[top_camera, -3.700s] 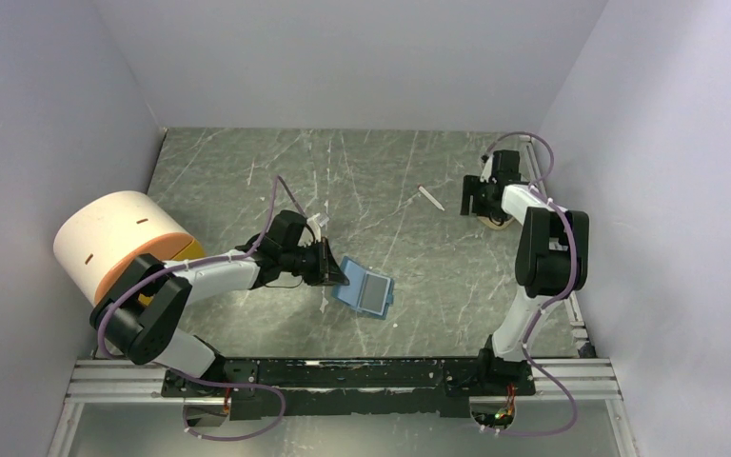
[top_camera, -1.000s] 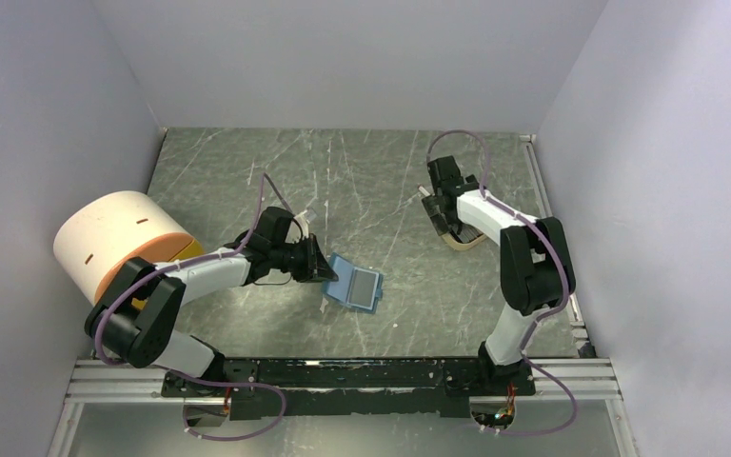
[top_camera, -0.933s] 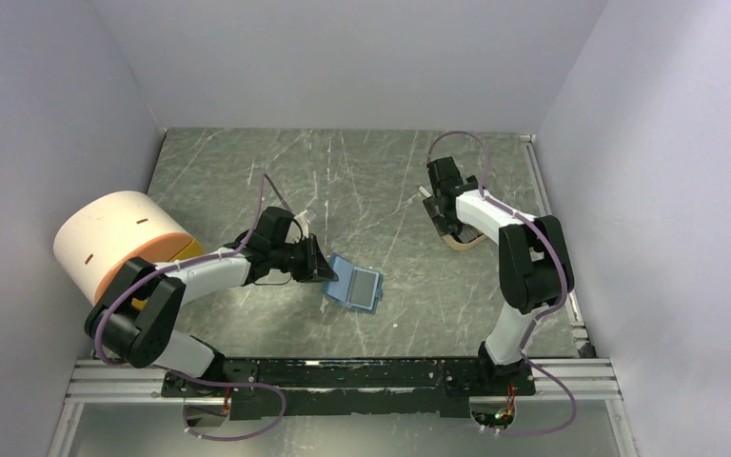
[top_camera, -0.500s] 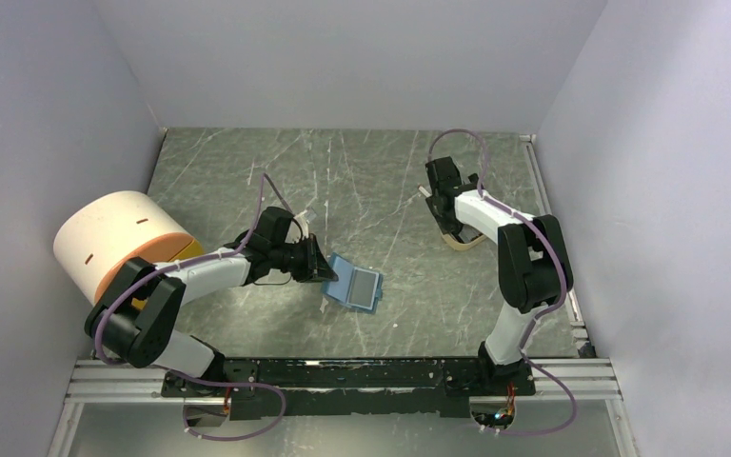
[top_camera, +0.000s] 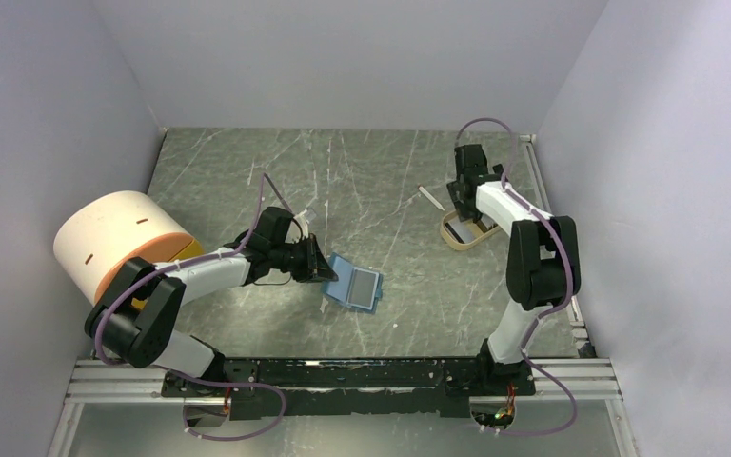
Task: Put the credit cards into the card holder
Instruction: Pick up the credit card from the storage box, then insert the credit card into the card holder.
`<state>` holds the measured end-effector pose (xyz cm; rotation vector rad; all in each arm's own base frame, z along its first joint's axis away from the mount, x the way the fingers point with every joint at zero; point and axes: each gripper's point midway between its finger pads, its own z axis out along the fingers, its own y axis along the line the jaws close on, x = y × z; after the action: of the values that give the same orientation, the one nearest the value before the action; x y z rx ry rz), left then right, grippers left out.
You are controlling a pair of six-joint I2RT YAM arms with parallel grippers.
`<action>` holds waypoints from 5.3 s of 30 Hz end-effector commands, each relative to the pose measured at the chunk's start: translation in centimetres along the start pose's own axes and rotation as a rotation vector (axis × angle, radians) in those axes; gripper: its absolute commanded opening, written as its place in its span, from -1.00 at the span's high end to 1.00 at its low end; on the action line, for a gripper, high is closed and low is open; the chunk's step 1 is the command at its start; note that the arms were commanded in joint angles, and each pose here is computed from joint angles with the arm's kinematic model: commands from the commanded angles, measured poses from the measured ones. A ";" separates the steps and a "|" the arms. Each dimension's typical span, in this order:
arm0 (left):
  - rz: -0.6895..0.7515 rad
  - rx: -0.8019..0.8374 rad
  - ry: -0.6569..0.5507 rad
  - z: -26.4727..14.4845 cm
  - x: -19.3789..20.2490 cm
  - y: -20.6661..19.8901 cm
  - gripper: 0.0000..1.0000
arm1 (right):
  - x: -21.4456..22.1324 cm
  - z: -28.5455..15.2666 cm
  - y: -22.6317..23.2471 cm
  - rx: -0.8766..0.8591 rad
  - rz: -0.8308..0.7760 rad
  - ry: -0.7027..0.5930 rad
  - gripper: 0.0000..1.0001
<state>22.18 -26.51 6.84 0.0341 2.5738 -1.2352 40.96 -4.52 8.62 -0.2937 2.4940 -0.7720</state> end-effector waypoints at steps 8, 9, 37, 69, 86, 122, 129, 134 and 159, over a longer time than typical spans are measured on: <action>0.007 0.026 -0.003 -0.3 -0.3 -0.6 0.75 | -1.2 1.8 -2.4 -0.050 0.048 -0.021 -0.93; 0.008 0.028 -0.002 -0.3 -0.3 -0.7 0.75 | -1.1 2.0 -2.3 -0.056 0.048 -0.016 -0.92; 0.003 0.031 0.001 -0.1 -0.1 -0.5 0.75 | -1.6 1.0 -1.9 -0.045 0.016 -0.012 -0.63; -0.005 0.033 0.003 -0.1 0.1 -0.3 0.76 | -2.8 -0.1 -0.4 -0.096 0.002 -0.038 0.40; 0.006 0.036 0.003 -0.4 -0.3 -0.9 0.75 | -1.9 -2.1 3.0 -0.210 -0.027 0.021 1.00; -0.226 0.169 -0.070 1.5 1.2 -0.3 0.48 | -8.1 -24.6 12.8 -0.852 0.373 -0.477 0.97; -0.192 0.069 -0.061 1.1 2.0 1.4 0.40 | -5.6 -26.2 17.6 -1.031 0.411 -0.427 1.00; -0.184 0.017 -0.055 0.9 2.5 2.5 0.38 | -3.4 -27.5 21.0 -1.173 0.438 -0.383 1.00; -0.205 -0.038 -0.032 0.0 5.5 5.1 0.72 | 3.2 -24.6 26.7 -1.314 0.629 -0.217 1.00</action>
<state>17.90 -23.94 1.67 -0.2671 2.6346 -1.2305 23.70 27.04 9.34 -0.0047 2.3068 1.0916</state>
